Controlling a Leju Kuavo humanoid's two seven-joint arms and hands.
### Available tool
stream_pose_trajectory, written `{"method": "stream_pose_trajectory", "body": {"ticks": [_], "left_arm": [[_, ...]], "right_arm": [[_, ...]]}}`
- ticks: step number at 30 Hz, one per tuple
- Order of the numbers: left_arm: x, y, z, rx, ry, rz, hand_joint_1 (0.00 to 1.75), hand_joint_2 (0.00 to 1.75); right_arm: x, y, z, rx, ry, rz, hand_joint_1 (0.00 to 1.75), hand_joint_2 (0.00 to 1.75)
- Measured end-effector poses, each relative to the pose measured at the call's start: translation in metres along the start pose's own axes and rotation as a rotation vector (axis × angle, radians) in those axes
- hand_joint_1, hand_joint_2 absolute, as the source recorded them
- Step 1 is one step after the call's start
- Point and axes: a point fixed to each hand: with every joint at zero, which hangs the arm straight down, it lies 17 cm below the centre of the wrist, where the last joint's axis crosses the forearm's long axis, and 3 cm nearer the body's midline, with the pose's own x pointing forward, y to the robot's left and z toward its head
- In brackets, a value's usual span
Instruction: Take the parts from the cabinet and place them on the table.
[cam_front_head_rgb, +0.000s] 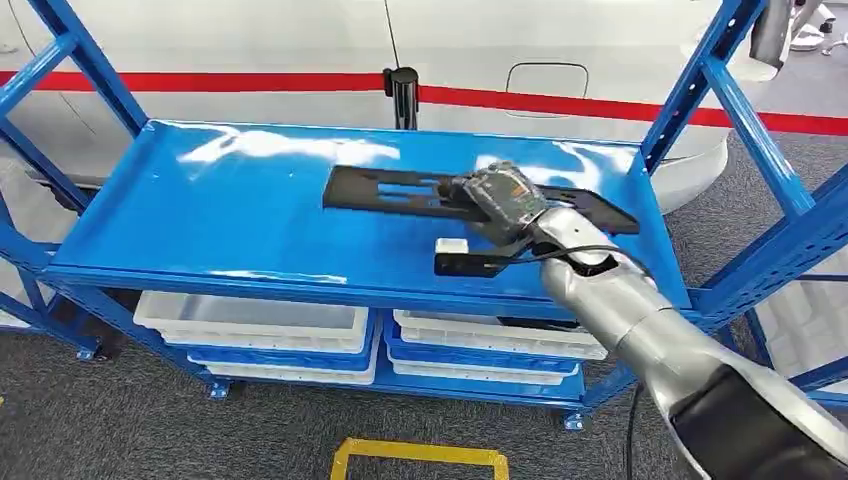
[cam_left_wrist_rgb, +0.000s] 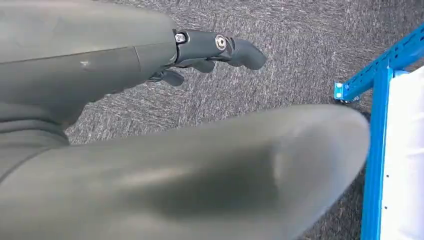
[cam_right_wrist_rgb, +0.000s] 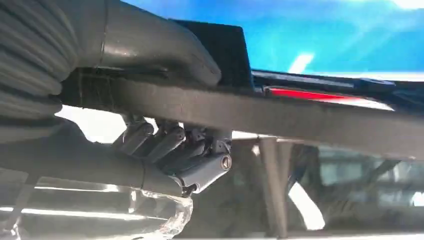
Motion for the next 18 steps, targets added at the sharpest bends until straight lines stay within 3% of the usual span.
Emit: {"method": "stream_pose_trajectory", "body": {"ticks": [11,12,18], "left_arm": [[0.002,0.000,0.000,0.001,-0.010,-0.001,0.00,0.00],[0.002,0.000,0.000,0.001,-0.012,0.000,0.00,1.75],[0.002,0.000,0.000,0.002,-0.013,0.002,0.00,1.75]], "right_arm": [[-0.017,-0.039,0.003,-0.094,0.014,0.022,1.71,1.75],[-0.018,-0.047,0.004,-0.108,0.013,0.022,1.71,1.75],[-0.020,-0.077,0.005,-0.164,0.005,0.025,1.75,1.75]]}}
